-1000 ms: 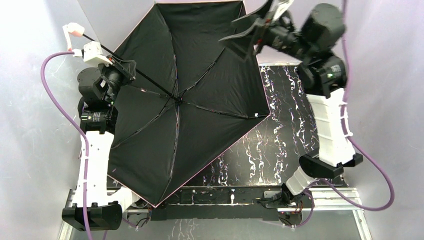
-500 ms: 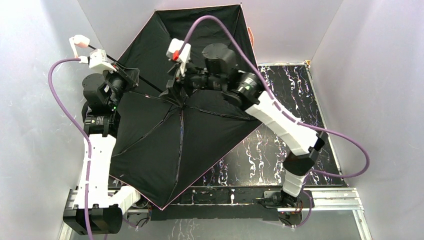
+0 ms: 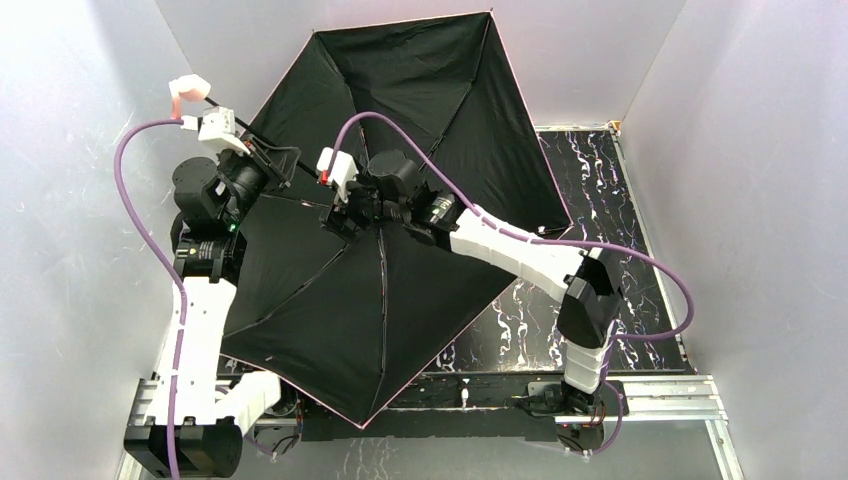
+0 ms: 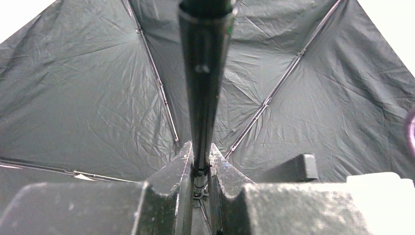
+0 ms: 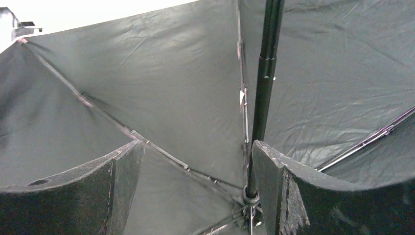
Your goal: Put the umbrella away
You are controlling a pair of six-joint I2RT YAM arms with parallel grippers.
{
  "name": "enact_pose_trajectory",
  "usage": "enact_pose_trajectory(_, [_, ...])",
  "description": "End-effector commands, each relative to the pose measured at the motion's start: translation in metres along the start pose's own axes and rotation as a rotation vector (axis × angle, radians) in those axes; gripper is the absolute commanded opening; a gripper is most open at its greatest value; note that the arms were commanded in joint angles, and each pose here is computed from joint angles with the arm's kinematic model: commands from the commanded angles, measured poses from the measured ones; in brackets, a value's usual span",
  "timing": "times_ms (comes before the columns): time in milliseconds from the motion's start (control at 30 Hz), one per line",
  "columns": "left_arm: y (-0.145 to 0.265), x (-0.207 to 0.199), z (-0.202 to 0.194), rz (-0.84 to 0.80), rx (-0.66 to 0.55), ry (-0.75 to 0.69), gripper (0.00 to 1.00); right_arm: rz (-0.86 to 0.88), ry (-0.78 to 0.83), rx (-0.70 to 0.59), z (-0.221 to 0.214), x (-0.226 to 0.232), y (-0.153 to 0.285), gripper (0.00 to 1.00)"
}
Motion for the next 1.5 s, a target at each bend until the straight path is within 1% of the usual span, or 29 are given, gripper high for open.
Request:
enact_pose_trajectory(0, [0.009,-0.021,0.001,-0.141,-0.004,-0.001,0.0,-0.127,0.098,-0.246,0.035,-0.015,-0.002,0.89])
enact_pose_trajectory(67, [0.01,-0.021,0.0,-0.144,0.002,-0.002,0.0,-0.183,0.109,-0.272,0.029,-0.02,-0.005,0.89])
enact_pose_trajectory(167, [0.011,-0.02,-0.002,-0.134,0.006,-0.004,0.0,-0.321,0.115,-0.287,0.018,-0.031,-0.005,0.88])
enact_pose_trajectory(233, [0.011,-0.02,-0.003,-0.133,0.01,-0.006,0.0,-0.358,0.138,-0.291,0.012,-0.034,-0.006,0.88])
enact_pose_trajectory(267, [0.011,-0.02,-0.003,-0.135,0.012,-0.006,0.0,-0.363,0.154,-0.287,0.009,-0.035,-0.008,0.87])
enact_pose_trajectory(333, [0.01,-0.021,-0.004,-0.144,0.017,-0.005,0.0,-0.361,0.177,-0.269,0.004,-0.036,-0.014,0.81])
enact_pose_trajectory(433, [0.01,-0.022,-0.005,-0.154,0.026,-0.002,0.0,-0.359,0.199,-0.25,-0.001,-0.038,-0.024,0.69])
enact_pose_trajectory(467, [0.01,-0.022,-0.006,-0.157,0.029,-0.001,0.0,-0.356,0.213,-0.242,-0.005,-0.038,-0.029,0.63])
enact_pose_trajectory(500, [0.012,-0.024,-0.007,-0.166,0.032,-0.003,0.0,-0.362,0.235,-0.237,-0.01,-0.04,-0.036,0.5])
enact_pose_trajectory(600, [0.015,-0.028,-0.005,-0.187,0.035,0.0,0.0,-0.385,0.256,-0.245,-0.011,-0.042,-0.037,0.36])
enact_pose_trajectory(633, [0.017,-0.031,-0.004,-0.194,0.035,-0.001,0.0,-0.399,0.26,-0.251,-0.009,-0.043,-0.035,0.29])
enact_pose_trajectory(667, [0.02,-0.033,-0.002,-0.2,0.035,-0.001,0.0,-0.413,0.267,-0.263,-0.004,-0.044,-0.03,0.24])
enact_pose_trajectory(700, [0.025,-0.038,0.001,-0.21,0.032,-0.004,0.11,-0.429,0.284,-0.28,0.004,-0.046,-0.023,0.14])
enact_pose_trajectory(733, [0.03,-0.043,0.004,-0.223,0.029,-0.007,0.18,-0.449,0.288,-0.307,0.016,-0.048,-0.015,0.02])
enact_pose_trajectory(767, [0.031,-0.044,0.004,-0.228,0.03,-0.006,0.22,-0.466,0.287,-0.322,0.021,-0.049,-0.009,0.0])
enact_pose_trajectory(833, [0.037,-0.049,0.005,-0.24,0.028,0.0,0.3,-0.51,0.28,-0.356,0.035,-0.052,0.003,0.0])
enact_pose_trajectory(933, [0.049,-0.056,0.005,-0.254,0.027,0.009,0.48,-0.589,0.262,-0.397,0.055,-0.058,0.025,0.0])
enact_pose_trajectory(1100, [0.068,-0.063,0.002,-0.266,0.033,0.026,0.66,-0.757,0.239,-0.449,0.084,-0.069,0.069,0.0])
enact_pose_trajectory(1200, [0.079,-0.066,-0.001,-0.276,0.049,0.035,0.7,-0.837,0.242,-0.489,0.099,-0.071,0.099,0.0])
enact_pose_trajectory(1333, [0.088,-0.061,-0.009,-0.219,0.078,0.053,0.73,-0.911,0.296,-0.507,0.113,-0.07,0.141,0.0])
enact_pose_trajectory(1400, [0.087,-0.056,-0.011,-0.161,0.102,0.061,0.73,-0.941,0.367,-0.494,0.113,-0.068,0.162,0.0])
enact_pose_trajectory(1467, [0.085,-0.054,-0.009,-0.128,0.119,0.053,0.72,-0.964,0.463,-0.452,0.106,-0.064,0.179,0.0])
Point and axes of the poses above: each gripper's point midway between its finger pads, its own y axis back along the fingers, its own x axis along the line the jaws close on, z = x × y, the point moved 8 cm from there along y, back along the fingers, and after that the axes turned 1 degree about -y, right-handed, at the moved point
